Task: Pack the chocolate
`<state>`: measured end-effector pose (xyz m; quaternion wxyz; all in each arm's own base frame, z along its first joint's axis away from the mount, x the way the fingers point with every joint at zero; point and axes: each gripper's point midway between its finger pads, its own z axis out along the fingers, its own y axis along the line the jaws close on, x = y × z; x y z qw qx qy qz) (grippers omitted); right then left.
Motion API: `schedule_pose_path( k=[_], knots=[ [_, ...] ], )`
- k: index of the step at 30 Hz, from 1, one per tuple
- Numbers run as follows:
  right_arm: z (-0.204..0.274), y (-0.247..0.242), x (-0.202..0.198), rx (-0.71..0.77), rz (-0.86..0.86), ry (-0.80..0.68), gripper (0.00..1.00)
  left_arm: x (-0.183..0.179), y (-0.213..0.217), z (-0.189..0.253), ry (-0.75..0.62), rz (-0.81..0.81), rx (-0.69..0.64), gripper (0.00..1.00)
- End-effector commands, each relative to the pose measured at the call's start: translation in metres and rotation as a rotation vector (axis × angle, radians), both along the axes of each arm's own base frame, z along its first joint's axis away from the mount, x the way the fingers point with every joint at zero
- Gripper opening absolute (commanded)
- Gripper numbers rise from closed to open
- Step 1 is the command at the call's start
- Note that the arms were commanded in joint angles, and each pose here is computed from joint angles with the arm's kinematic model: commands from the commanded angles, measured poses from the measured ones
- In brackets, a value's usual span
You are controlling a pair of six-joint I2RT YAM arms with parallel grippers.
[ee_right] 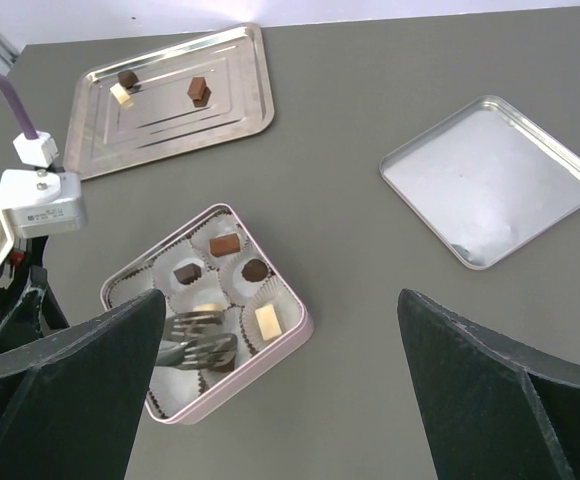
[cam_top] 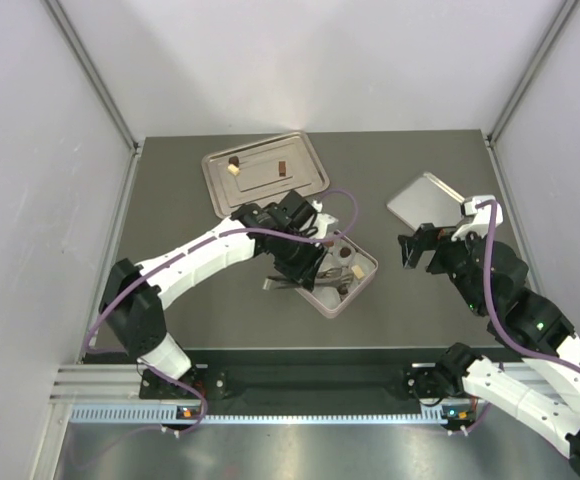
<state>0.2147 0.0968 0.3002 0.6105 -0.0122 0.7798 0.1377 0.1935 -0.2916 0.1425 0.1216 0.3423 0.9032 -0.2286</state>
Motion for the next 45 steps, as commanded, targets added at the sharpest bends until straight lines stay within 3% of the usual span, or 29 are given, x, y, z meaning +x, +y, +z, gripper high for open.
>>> schedule_pose_path(
  k=[1,8,12,18,30,45],
  knots=[
    [0.020,-0.009,-0.001,0.021,-0.031,-0.041,1.00,0.016,-0.017,0.027,-0.090,-0.012,-0.071,0.49],
    [0.018,-0.008,0.001,0.016,-0.032,-0.039,1.00,0.043,-0.027,0.057,-0.195,0.041,-0.098,0.48],
    [0.018,-0.007,0.002,0.012,-0.031,-0.042,1.00,0.070,-0.029,0.094,-0.327,0.116,-0.130,0.47],
    [0.016,-0.004,0.005,0.006,-0.027,-0.041,1.00,0.133,0.009,0.122,-0.518,0.350,-0.048,0.50],
    [0.005,0.005,0.013,-0.013,-0.006,-0.036,1.00,0.255,0.072,0.068,-0.507,0.629,0.035,0.47],
    [0.002,0.007,0.022,-0.059,-0.014,-0.045,1.00,0.309,0.086,-0.004,-0.483,0.715,0.141,0.47]
  ],
)
